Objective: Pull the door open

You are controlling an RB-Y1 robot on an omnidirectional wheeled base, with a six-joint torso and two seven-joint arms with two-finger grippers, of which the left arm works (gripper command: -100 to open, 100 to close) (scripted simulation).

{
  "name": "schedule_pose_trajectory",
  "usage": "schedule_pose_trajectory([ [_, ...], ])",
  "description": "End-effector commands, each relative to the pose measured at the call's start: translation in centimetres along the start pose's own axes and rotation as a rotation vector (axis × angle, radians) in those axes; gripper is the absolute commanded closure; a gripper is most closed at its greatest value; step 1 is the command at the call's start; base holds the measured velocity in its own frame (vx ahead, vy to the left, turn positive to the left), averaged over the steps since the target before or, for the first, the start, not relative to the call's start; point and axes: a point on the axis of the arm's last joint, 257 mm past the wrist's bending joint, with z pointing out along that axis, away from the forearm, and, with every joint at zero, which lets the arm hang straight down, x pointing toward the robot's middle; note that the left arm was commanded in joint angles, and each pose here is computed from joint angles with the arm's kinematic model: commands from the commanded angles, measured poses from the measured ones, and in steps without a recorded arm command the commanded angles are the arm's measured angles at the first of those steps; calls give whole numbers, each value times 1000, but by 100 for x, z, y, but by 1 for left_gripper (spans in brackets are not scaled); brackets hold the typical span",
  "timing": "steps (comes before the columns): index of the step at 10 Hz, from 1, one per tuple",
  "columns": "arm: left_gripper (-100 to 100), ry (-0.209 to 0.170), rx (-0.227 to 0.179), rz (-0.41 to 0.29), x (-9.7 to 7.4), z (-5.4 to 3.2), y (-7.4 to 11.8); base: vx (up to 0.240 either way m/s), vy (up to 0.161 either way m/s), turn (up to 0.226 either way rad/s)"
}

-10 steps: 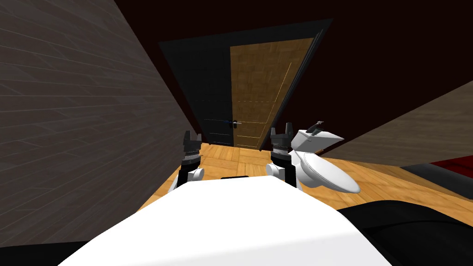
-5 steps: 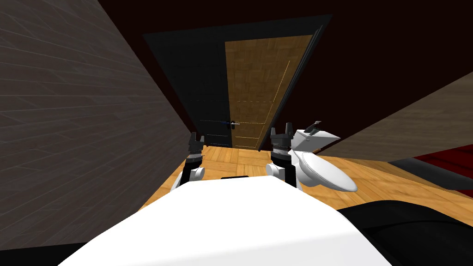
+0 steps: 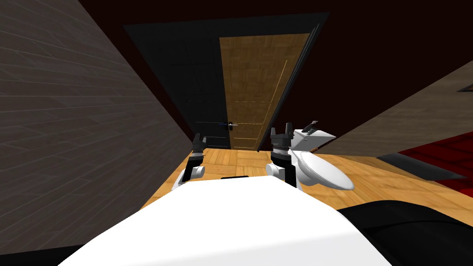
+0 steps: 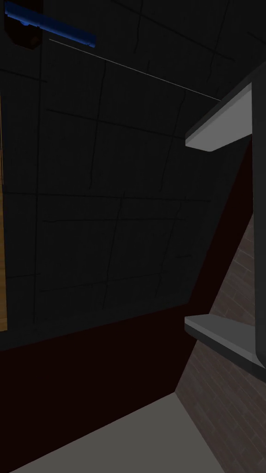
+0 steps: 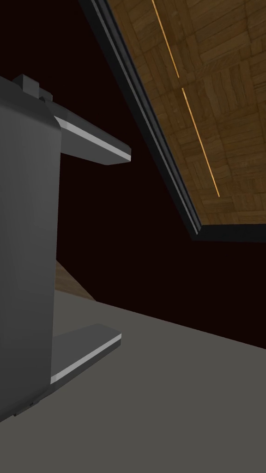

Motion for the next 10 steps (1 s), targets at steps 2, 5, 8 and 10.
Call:
schedule_pose_trajectory([
  [2,-100,2,-37,-4,-29,-16,204,63,-7,-46],
  [5,-100,5,-100,-9,-105,-18,508,89,-9,-89],
  [8,-100,3,-161,-12,-197,-28,797,108,-2,-97],
  [10,-100,-1,-202,-14,-267,-41,984,98,5,-85],
])
